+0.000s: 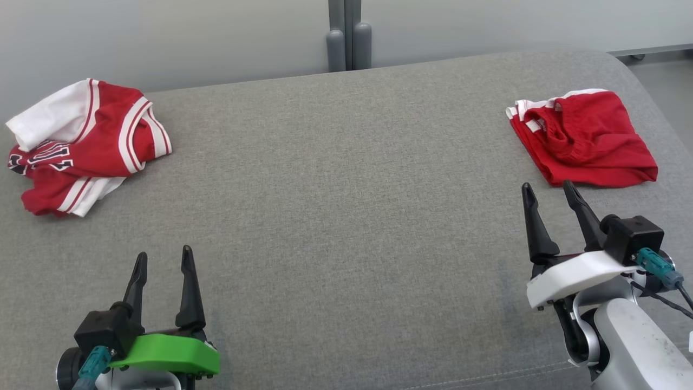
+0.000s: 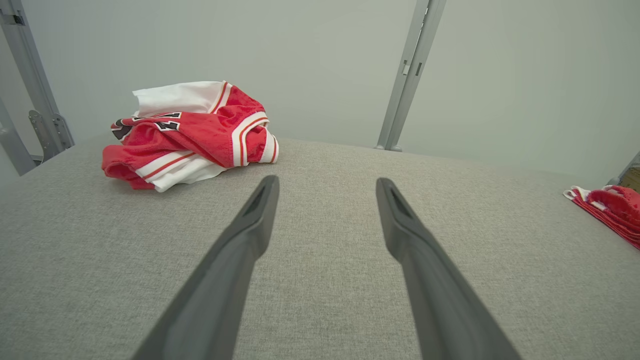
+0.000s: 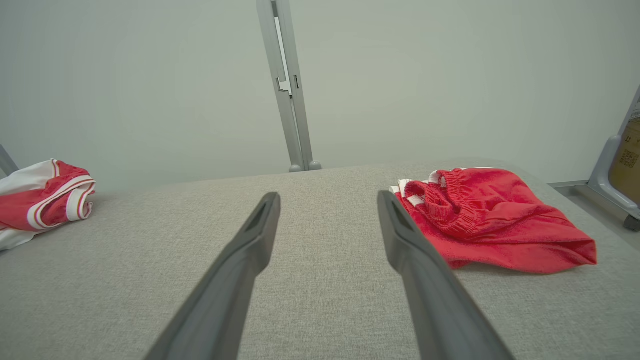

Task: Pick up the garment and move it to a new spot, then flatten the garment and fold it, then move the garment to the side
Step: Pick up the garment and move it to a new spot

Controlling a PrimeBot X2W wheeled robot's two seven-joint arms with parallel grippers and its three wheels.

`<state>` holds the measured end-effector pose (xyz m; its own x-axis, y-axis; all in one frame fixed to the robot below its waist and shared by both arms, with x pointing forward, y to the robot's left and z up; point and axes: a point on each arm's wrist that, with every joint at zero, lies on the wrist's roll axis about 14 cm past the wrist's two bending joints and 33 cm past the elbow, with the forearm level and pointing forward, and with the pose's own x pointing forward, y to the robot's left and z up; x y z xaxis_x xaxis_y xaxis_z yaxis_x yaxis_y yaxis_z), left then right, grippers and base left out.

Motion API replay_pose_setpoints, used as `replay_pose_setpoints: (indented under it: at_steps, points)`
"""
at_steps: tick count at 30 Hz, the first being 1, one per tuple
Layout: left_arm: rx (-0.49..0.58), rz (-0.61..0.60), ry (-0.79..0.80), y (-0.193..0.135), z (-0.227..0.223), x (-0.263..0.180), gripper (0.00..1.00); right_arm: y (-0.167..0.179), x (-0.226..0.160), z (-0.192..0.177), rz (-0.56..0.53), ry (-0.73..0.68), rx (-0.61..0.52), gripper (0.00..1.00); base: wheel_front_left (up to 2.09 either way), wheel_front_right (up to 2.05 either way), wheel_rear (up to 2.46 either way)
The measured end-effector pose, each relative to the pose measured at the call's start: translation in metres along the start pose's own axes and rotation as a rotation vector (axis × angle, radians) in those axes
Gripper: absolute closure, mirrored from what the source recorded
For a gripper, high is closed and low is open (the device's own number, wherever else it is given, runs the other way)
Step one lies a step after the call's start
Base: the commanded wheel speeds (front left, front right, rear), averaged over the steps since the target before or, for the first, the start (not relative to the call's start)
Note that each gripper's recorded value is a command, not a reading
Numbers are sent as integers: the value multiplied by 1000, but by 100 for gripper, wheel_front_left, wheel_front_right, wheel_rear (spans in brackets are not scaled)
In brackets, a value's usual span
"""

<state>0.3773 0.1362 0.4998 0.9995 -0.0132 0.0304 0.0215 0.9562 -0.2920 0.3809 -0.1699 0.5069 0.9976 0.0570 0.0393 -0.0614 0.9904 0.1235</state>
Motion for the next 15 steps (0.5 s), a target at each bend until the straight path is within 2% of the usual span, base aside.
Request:
replay_pose_setpoints:
  at_steps: [9,15]
  points:
    - [7,36,-26,11,9,-11,0,23,5,1,70,-7,-5,0,0,0,0]
    - [4,110,-59,34,21,-25,0,58,9,-5,180,8,7,0,0,0,0]
